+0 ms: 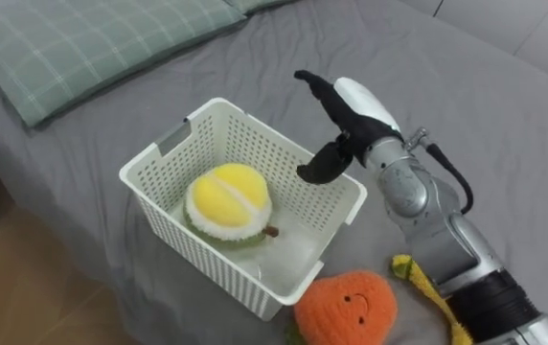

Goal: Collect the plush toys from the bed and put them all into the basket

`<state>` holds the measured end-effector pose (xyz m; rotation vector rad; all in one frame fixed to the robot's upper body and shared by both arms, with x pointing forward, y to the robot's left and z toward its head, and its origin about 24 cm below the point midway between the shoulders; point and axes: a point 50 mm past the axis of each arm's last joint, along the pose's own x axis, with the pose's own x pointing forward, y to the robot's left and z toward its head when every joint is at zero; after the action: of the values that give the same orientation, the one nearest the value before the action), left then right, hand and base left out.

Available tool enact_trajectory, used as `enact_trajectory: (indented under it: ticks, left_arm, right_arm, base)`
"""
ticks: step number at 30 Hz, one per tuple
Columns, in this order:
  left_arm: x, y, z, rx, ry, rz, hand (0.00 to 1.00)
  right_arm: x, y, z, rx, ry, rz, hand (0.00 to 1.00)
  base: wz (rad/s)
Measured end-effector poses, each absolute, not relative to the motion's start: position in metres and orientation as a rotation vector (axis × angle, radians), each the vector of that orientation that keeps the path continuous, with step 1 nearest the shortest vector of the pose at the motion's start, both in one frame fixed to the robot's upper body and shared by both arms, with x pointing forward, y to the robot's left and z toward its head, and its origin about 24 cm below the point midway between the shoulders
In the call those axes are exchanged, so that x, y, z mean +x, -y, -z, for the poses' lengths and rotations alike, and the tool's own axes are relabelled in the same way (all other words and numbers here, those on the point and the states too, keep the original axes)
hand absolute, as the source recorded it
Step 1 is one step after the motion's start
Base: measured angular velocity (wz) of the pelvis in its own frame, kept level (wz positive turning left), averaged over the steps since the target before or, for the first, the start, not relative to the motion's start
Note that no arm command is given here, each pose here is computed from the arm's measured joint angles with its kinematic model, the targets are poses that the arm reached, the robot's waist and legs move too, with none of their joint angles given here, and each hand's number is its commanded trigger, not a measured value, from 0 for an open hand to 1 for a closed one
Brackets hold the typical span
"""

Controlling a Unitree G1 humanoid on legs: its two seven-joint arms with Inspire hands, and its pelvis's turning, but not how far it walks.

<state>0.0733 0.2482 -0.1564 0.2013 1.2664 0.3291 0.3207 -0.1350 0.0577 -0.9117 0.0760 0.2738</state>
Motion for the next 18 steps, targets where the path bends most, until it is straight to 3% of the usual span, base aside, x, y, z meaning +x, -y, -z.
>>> enact_trajectory:
  ticks: [8,12,18]
  left_arm:
    - [0.045,-0.251,0.16,0.191,-1.339,-0.358,0.0]
    - [0.027,-0.253,0.161,0.197,-1.387,-0.361,0.0]
    - [0.033,-0.259,0.159,0.201,-1.366,-0.336,0.0]
  right_arm:
    - [0.3,0.194,-0.02,-0.804,-0.296,-0.144,0.0]
    - [0.292,0.207,-0.002,-0.768,-0.386,-0.115,0.0]
    - [0.279,0.23,0.018,-0.75,-0.468,-0.017,0.0]
  base:
    - [-0.21]
    - [-0.2]
    - [-0.18]
